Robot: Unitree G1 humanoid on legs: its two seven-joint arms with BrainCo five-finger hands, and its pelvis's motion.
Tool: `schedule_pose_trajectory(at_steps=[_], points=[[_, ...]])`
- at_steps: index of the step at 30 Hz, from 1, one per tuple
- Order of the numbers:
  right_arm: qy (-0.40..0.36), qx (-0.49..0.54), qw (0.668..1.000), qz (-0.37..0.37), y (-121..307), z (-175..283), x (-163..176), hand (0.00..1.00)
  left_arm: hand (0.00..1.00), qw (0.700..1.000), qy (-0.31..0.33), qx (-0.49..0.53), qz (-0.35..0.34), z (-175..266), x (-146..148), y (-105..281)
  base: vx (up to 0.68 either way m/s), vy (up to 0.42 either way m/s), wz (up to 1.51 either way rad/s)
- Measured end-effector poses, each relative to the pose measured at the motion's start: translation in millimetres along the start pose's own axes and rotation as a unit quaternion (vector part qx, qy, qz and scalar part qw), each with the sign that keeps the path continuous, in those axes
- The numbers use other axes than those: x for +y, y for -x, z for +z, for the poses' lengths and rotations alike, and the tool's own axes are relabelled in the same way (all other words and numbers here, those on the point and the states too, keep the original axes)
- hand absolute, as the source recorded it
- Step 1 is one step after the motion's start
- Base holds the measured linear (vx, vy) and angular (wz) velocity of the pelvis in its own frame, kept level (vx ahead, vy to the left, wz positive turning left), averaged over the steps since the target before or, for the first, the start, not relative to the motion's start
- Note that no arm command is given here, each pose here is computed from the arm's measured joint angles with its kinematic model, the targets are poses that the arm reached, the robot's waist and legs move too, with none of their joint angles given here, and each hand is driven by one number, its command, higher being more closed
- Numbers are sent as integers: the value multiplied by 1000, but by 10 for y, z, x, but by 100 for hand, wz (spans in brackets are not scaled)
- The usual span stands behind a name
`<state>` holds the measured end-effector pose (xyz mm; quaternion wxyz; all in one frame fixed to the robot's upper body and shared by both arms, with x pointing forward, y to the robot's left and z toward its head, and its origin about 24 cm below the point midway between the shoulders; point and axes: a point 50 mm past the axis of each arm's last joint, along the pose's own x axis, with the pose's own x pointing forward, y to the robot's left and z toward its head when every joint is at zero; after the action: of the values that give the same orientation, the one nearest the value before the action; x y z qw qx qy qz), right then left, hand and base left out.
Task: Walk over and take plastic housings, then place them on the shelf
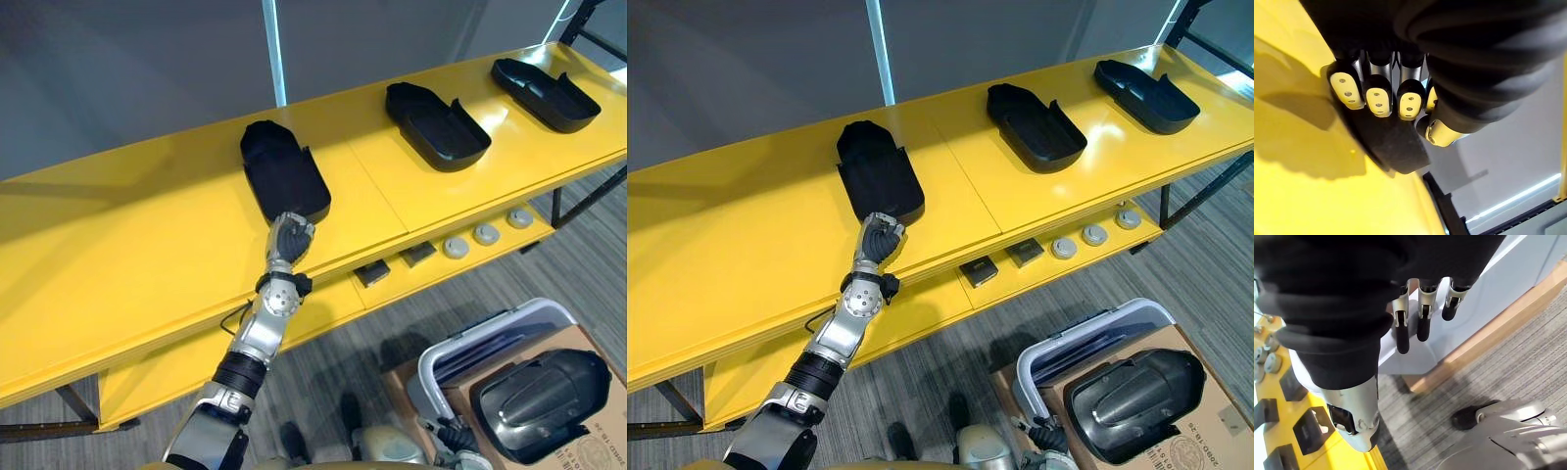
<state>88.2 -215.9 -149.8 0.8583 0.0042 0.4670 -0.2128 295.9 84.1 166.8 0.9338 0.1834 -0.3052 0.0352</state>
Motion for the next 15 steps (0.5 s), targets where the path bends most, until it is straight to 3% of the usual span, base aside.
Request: schedule_pose_trajectory(at_steps=[3, 6, 10, 15], points=[[4, 11, 1000, -5, 13, -69, -48, 0, 100, 995, 29, -81, 55, 316, 269, 18, -2, 6, 7], [10, 21, 1000, -11, 20, -125, -109, 0, 100, 984, 27, -98, 145, 350, 658, 150, -6, -4, 28], [10, 48, 999, -20, 49, -263, -178, 0, 100, 958, 4, -20, 284, 44, 1208, 500, -5, -8, 34], [12, 75, 997, -29, 88, -395, -229, 0, 100, 908, -10, 91, 409, -279, 1584, 1100, -11, -3, 26]])
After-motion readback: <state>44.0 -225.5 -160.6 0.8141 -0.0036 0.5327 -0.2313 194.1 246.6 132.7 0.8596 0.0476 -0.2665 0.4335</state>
